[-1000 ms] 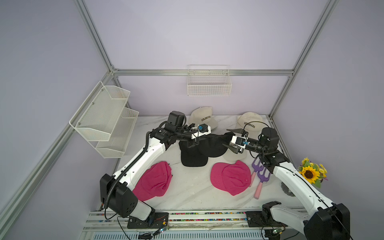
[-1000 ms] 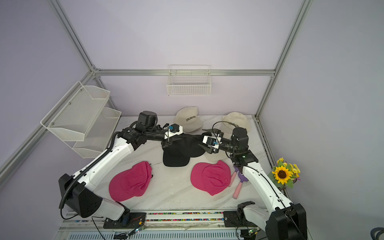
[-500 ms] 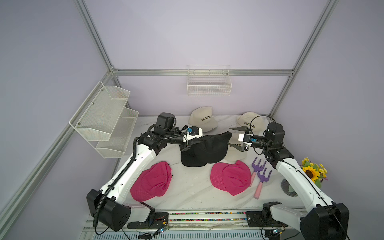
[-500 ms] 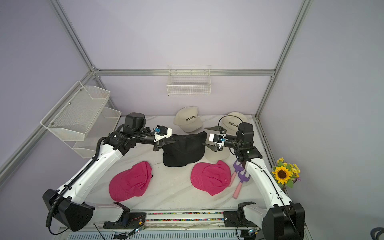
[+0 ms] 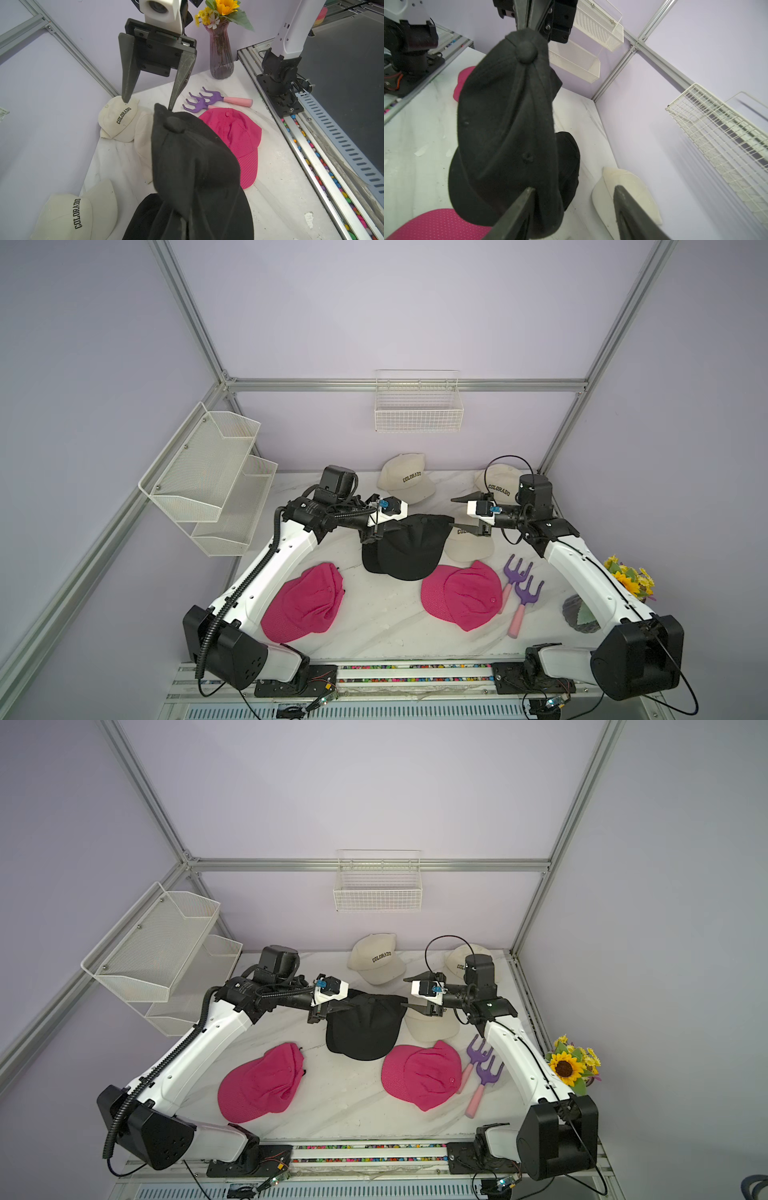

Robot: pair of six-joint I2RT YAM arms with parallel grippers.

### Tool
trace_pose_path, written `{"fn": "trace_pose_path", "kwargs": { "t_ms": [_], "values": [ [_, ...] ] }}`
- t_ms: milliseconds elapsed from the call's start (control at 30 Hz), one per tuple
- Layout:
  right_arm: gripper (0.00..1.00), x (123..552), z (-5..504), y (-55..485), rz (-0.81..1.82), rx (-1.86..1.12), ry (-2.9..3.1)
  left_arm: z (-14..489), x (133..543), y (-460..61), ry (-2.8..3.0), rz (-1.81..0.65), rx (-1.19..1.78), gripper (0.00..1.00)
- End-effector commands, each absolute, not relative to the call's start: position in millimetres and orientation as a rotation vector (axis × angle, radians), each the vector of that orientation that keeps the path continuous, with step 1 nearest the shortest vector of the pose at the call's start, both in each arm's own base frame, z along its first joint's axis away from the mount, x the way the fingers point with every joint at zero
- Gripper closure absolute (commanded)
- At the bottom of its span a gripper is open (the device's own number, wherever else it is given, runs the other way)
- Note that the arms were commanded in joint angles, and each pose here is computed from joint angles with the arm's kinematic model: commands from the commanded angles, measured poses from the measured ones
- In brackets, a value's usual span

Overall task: Stack the baseball caps by color
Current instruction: Place the baseball cap on the baseball cap.

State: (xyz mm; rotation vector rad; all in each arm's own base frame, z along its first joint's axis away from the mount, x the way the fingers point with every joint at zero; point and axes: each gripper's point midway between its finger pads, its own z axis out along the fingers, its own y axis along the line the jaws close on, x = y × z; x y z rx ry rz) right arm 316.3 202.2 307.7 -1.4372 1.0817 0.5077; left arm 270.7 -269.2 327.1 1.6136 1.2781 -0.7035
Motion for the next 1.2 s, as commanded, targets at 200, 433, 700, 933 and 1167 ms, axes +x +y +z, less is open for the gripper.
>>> {"fn": "trace_pose_path", "kwargs": {
  "t_ms": [200, 433, 700, 933, 1167],
  "values": [
    [1.00, 299, 297, 221, 0.656, -1.459, 1.119, 337, 272, -264, 1.260, -0.716, 1.575, 1.00],
    [1.00, 316, 295, 244, 0.714, -1.404, 1.135, 309, 289, -246, 1.442, -0.733, 1.421, 1.00],
    [1.00, 338, 251, 284, 0.845, -1.515, 1.225, 287, 304, -224, 1.558, -0.766, 1.337, 1.00],
    [1.00, 365, 219, 292, 0.904, -1.579, 1.341, 274, 340, -207, 1.681, -0.818, 1.345, 1.00],
    [1.00, 376, 208, 290, 0.868, -1.587, 1.408, 259, 357, -206, 1.697, -0.911, 1.419, 1.00]
  ]
}}
